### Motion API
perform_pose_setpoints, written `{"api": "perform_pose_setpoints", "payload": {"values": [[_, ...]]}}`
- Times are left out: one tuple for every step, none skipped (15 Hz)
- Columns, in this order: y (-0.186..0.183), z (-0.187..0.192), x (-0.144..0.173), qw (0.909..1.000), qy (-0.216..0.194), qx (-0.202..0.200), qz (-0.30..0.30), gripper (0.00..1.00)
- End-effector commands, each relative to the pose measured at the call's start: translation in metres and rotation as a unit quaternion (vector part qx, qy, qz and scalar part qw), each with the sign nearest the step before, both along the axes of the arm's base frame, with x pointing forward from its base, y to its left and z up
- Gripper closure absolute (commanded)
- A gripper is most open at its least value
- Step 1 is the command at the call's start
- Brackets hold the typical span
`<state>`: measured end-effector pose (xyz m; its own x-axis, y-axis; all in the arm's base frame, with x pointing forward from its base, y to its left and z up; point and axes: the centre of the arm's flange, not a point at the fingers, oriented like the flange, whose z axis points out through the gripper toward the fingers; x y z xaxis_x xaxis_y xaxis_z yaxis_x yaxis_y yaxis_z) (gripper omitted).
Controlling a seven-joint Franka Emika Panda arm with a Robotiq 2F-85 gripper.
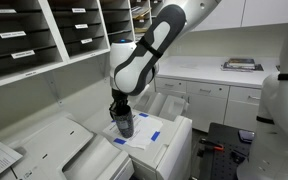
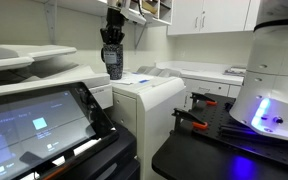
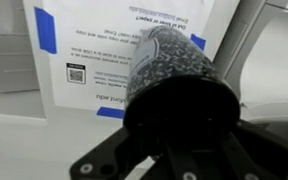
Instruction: Remove the marker from the mug cup
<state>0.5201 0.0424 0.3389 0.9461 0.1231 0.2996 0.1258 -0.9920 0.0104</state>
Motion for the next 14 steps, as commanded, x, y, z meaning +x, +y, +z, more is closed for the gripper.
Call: {"api": "perform_pose_setpoints", "payload": {"values": [[0.002,0.007,-0.012,0.9998,-0.017,-0.002,-0.002,0.95],[0.001,0.012,-0.015,0.9997,-0.023,0.000,-0.004,0.95],[0.000,0.016,-0.018,0.9996,-0.029,0.001,-0.004,0.95],[-0.001,0.021,-0.019,0.9992,-0.039,-0.001,-0.006,0.95],[-0.002,0.027,-0.021,0.9988,-0.048,0.000,-0.008,0.95],[-0.003,0.033,-0.022,0.9985,-0.053,0.003,-0.009,0.95],[-0.004,0.040,-0.023,0.9983,-0.057,0.006,-0.009,0.95],[-0.004,0.047,-0.023,0.9980,-0.062,0.006,-0.011,0.95],[-0.005,0.055,-0.024,0.9979,-0.065,0.006,-0.009,0.95],[-0.005,0.063,-0.024,0.9975,-0.069,0.007,-0.008,0.95],[-0.006,0.072,-0.026,0.9972,-0.074,0.008,-0.008,0.95],[-0.007,0.081,-0.027,0.9968,-0.079,0.009,-0.007,0.95],[-0.009,0.090,-0.028,0.9963,-0.085,0.009,-0.009,0.95],[-0.011,0.098,-0.028,0.9957,-0.091,0.010,-0.011,0.95]]}}
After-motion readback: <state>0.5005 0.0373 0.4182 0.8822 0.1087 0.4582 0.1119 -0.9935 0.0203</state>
